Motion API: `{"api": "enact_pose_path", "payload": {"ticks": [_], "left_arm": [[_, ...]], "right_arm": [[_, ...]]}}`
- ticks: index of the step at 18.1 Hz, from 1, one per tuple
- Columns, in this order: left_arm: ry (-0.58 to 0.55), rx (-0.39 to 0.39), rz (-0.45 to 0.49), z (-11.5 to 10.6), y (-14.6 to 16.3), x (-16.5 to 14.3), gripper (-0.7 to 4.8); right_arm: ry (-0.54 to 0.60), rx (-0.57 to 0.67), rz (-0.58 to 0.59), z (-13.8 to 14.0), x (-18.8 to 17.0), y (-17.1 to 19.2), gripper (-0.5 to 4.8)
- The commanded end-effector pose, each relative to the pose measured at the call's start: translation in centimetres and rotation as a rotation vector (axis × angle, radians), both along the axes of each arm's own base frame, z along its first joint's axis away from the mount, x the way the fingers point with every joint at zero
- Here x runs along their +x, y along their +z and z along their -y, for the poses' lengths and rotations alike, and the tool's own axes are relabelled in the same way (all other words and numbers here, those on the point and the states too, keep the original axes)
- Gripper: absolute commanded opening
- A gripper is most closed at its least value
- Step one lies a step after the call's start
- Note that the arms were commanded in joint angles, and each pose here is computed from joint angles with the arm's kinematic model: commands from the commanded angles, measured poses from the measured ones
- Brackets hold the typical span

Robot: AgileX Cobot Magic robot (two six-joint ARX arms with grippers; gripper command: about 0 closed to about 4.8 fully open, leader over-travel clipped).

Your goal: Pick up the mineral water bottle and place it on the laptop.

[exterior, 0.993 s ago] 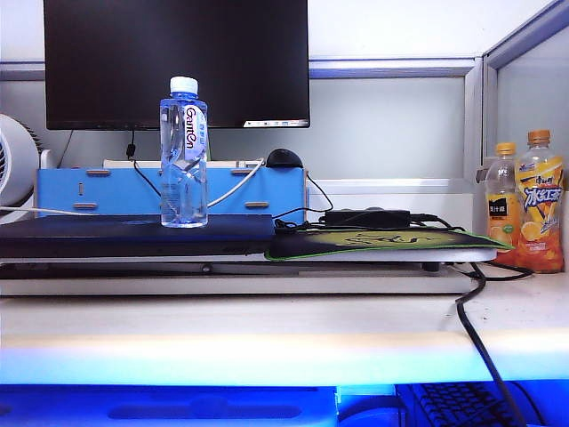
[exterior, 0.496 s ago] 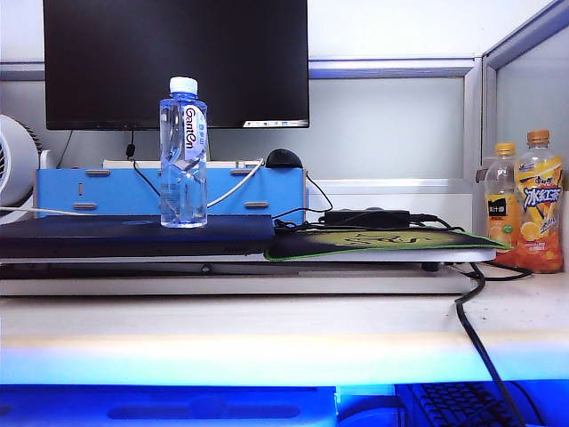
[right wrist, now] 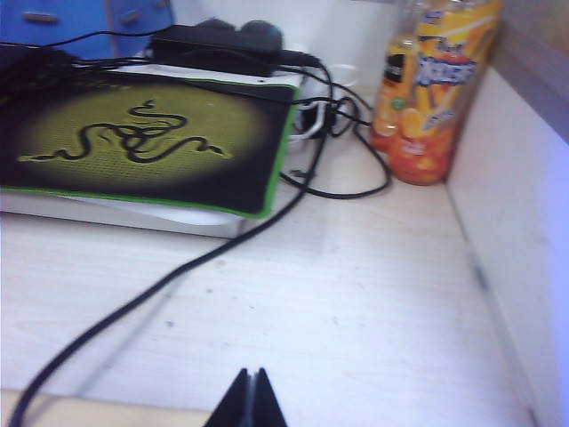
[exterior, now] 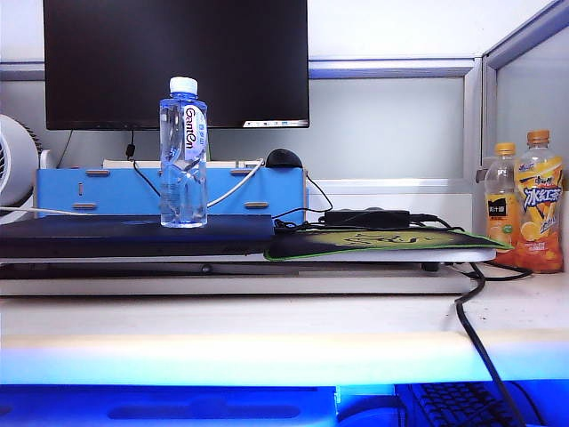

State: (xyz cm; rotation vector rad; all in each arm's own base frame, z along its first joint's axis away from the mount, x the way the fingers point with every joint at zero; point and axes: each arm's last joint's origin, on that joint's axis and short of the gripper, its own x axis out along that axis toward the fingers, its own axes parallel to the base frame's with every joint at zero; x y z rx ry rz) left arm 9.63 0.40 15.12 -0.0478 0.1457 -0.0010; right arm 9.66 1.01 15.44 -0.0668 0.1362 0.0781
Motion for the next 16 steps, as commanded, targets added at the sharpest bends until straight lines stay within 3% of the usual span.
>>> {"api": "enact_pose_path", "payload": {"ticks": [1,6,11,16], "left_arm": [[-0.002,0.001,0.002,0.01,0.02,-0.01,-0.02],[-0.004,0.001,0.002,0.01,0.02,-0.01,-0.02],[-0.003,0.001,0.002,0.01,0.02,-0.01,-0.02],[-0.004,0.001,0.002,0.01,0.02,-0.01,-0.02]], "right_arm": [[-0.053,-0.004,-0.033,0.21,-0.06,-0.6,0.0],[-0.152,-0.014,-0.025,0.67,-0.06,-0.55,0.0],[-0.046,0.008,-0.037,0.42,-0.06,-0.64,0.0],[-0.055,0.007,-0.032,0.45,-0.05,-0.59,0.0]]}}
